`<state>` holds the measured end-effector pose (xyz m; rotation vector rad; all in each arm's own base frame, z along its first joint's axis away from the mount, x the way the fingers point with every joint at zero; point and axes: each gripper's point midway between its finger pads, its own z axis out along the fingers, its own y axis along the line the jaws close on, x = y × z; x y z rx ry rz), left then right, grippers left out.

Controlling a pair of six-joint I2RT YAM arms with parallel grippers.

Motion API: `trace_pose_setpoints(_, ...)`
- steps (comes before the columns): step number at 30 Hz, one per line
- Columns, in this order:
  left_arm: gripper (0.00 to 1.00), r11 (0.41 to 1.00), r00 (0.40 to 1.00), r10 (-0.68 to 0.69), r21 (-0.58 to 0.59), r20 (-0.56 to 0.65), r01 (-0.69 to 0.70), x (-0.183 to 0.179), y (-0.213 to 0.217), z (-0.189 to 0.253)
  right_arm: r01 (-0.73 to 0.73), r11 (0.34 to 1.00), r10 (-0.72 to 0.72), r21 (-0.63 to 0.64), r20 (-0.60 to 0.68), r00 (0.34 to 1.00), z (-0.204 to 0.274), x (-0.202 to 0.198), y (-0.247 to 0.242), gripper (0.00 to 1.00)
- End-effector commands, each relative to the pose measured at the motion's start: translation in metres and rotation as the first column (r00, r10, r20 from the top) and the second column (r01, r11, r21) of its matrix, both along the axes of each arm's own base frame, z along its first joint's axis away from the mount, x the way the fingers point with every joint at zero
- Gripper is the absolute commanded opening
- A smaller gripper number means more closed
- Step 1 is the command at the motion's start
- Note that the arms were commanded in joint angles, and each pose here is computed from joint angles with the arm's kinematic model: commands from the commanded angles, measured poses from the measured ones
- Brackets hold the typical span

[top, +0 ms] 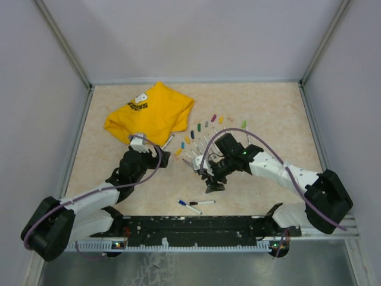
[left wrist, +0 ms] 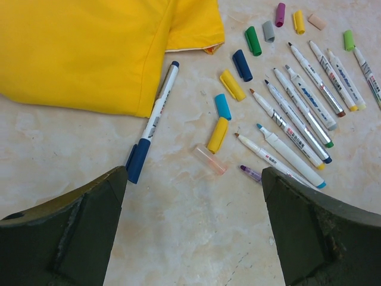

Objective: Open the pen caps
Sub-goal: Place the pen at the center of the board.

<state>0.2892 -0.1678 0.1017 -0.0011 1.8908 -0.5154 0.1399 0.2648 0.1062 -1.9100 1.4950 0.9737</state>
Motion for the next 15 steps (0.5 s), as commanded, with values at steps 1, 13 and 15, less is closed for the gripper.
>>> trace_pose_setpoints(1, 0.99, 1.0, 0.999, 0.017, -0.01, 0.043, -0.017, 0.002, 0.004, 0.007, -0.043, 0.999, 0.045, -0.014, 0.108, 0.993, -0.004, 0.001, 0.008, 0.57)
trace_pose_setpoints(13, 0.99, 1.0, 0.999, 0.002, -0.003, 0.037, -0.002, 0.002, 0.002, 0.004, -0.063, 0.991, 0.079, -0.12, 0.127, 0.989, -0.033, -0.011, 0.018, 0.56)
trace_pose_setpoints(15, 0.99, 1.0, 0.999, 0.004, -0.004, 0.037, -0.004, 0.002, 0.002, 0.004, -0.068, 0.989, 0.084, -0.134, 0.118, 0.99, -0.037, -0.014, 0.019, 0.56)
